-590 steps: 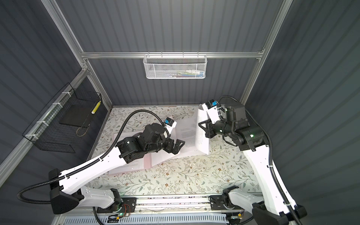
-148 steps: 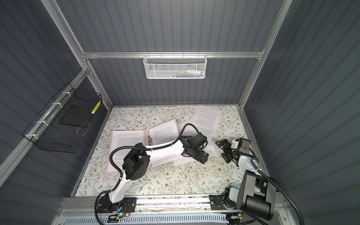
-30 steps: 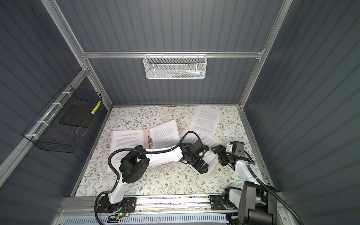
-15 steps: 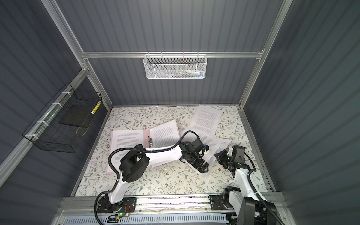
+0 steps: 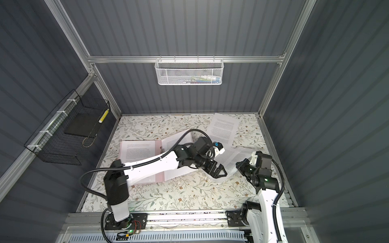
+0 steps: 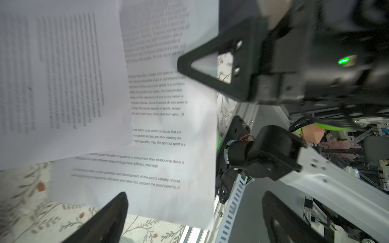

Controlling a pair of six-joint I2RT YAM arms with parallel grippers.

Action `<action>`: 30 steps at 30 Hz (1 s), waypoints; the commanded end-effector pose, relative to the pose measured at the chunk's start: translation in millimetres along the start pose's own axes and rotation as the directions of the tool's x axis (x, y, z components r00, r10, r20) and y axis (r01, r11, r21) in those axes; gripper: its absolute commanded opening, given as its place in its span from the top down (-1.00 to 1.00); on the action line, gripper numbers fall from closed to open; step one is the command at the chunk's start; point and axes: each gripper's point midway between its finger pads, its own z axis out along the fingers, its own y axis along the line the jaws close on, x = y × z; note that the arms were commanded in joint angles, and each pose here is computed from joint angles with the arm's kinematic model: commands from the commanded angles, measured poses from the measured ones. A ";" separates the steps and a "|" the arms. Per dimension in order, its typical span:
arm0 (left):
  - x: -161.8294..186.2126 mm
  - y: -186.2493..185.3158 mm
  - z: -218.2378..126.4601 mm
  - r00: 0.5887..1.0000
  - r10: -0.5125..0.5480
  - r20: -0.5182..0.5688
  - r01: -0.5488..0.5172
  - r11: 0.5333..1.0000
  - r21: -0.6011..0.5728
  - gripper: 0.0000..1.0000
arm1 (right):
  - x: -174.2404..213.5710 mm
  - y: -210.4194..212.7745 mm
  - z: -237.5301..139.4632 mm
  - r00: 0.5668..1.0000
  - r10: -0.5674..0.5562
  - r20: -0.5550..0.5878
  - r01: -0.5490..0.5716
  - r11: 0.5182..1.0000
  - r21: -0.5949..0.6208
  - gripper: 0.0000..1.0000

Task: Put the files into the folder

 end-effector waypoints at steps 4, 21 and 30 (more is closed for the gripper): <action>2.9 53.0 -76.9 0.973 0.171 0.157 -0.100 0.919 -0.381 -1.00 | -4.6 25.2 -40.7 0.990 -0.142 0.004 0.142 0.989 0.030 1.00; 49.1 93.5 -190.0 0.916 0.349 0.195 -0.120 0.706 -0.697 -0.99 | -22.7 149.8 -48.1 0.906 -0.420 -0.054 0.413 0.905 -0.106 1.00; 69.8 106.3 -227.9 0.910 0.358 0.208 -0.070 0.628 -0.775 -0.99 | 49.2 298.9 -34.7 0.779 -0.597 -0.191 0.427 0.728 -0.536 1.00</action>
